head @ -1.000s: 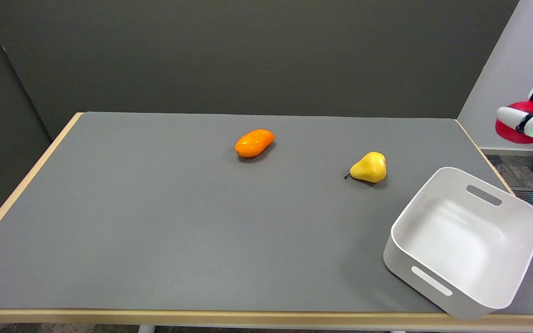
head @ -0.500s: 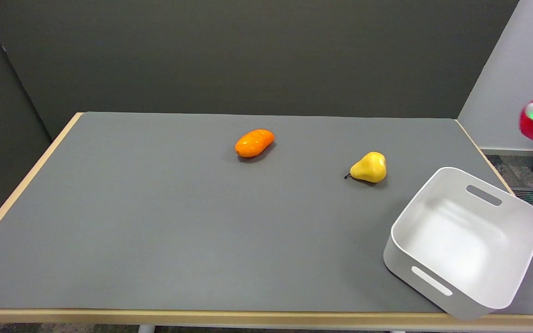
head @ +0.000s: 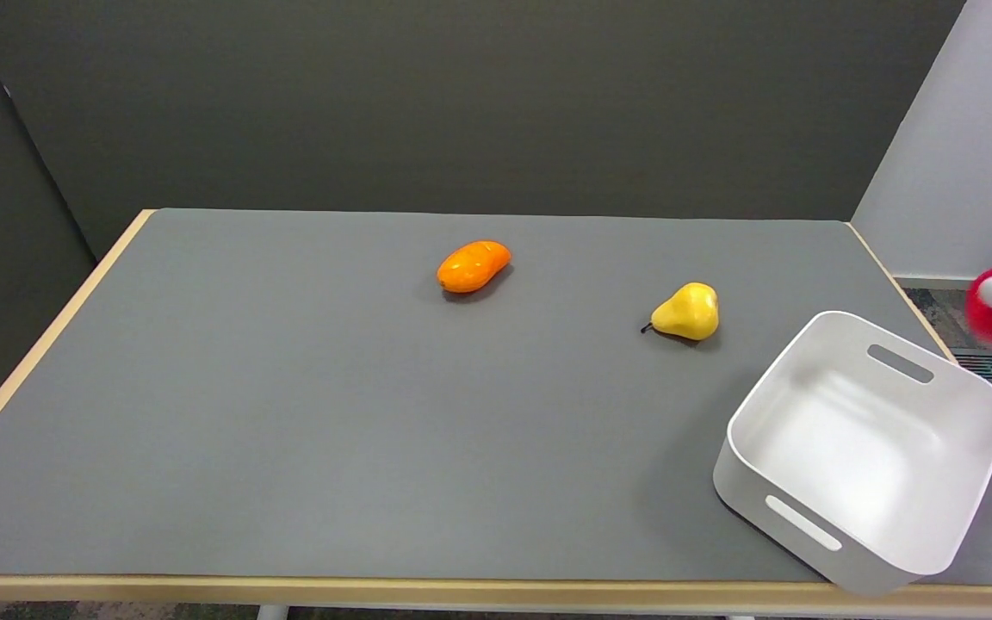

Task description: Place tomato into white box.

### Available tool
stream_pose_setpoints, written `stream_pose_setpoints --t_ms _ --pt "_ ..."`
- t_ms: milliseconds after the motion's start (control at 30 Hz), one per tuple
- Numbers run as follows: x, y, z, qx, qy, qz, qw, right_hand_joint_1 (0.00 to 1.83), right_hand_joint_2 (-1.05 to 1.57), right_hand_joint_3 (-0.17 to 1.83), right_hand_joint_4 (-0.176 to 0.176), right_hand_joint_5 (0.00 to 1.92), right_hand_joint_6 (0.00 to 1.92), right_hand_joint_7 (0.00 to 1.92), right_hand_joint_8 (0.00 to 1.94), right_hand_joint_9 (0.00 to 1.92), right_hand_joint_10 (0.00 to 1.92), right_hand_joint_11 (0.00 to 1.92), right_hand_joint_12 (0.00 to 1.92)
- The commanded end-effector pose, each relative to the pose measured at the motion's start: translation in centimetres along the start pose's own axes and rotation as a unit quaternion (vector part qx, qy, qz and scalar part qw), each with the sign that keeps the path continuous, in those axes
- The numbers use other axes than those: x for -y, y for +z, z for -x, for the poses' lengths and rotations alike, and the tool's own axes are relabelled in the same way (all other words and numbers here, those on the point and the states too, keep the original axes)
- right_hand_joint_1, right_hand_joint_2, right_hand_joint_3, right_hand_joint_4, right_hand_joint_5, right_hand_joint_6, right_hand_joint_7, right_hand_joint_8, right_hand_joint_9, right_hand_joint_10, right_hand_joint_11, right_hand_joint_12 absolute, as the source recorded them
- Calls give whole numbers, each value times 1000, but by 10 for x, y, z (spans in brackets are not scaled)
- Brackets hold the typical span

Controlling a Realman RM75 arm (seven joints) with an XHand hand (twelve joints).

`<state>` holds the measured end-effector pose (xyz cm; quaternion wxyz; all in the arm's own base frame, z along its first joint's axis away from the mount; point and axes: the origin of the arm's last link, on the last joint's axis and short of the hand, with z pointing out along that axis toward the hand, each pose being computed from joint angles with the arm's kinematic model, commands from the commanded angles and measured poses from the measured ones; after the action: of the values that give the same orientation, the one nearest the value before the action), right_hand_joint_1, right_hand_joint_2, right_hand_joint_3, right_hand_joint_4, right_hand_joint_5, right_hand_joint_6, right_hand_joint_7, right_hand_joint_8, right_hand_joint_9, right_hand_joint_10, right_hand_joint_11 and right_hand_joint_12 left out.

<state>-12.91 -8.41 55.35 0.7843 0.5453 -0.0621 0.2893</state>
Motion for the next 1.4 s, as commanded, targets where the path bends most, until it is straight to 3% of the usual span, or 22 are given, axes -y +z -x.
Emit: stream_pose_setpoints --t_ms 33,133,200,400,500,533,567,600,633,667,700,767,833,967,1067,1400 --pt "27 0 74 121 39 -56 990 1359 827 798 -141 674 1665 862 1372 864 1523 917 1869" --pt "24 9 78 130 31 -54 990 1360 832 782 -142 676 1654 867 1359 868 1512 920 1874" --pt "19 11 76 130 23 -47 990 1350 925 596 -134 655 1613 850 1315 844 1480 952 1772" --pt "9 9 72 120 25 -29 992 1347 933 592 -133 648 1620 843 1325 836 1496 969 1789" --pt "9 5 68 111 24 -29 993 1355 866 725 -137 660 1648 853 1358 852 1519 905 1880" --pt "9 3 68 110 22 -28 993 1344 988 489 -133 623 1616 830 1322 820 1472 882 1794" --pt "9 1 67 109 24 -27 993 1305 1059 364 -116 604 1600 823 1304 802 1436 854 1756" --pt "9 0 67 109 25 -26 993 1224 1076 362 -78 604 1602 834 1303 801 1409 814 1775" --pt "9 -2 67 109 28 -23 993 1125 1042 439 -18 589 1549 827 1263 786 1372 759 1775" --pt "9 -3 66 108 29 -22 993 996 841 770 101 529 1322 751 1094 730 1310 671 1710" --pt "9 -4 66 108 29 -21 993 906 715 976 176 488 1169 698 976 692 1268 614 1670" --pt "9 -5 66 108 30 -20 993 856 714 962 176 471 1114 674 910 681 1257 608 1670" --pt "9 -6 66 109 30 -19 993 626 706 948 176 399 887 580 697 568 1114 577 1663" --pt "10 -5 66 108 32 -19 993 364 659 990 153 324 680 485 583 506 952 523 1642" --pt "11 -5 65 105 33 -20 994 284 682 900 150 313 635 477 510 455 972 496 1625" --pt "15 -3 57 79 37 -35 996 181 664 903 146 299 602 463 486 442 970 498 1638"
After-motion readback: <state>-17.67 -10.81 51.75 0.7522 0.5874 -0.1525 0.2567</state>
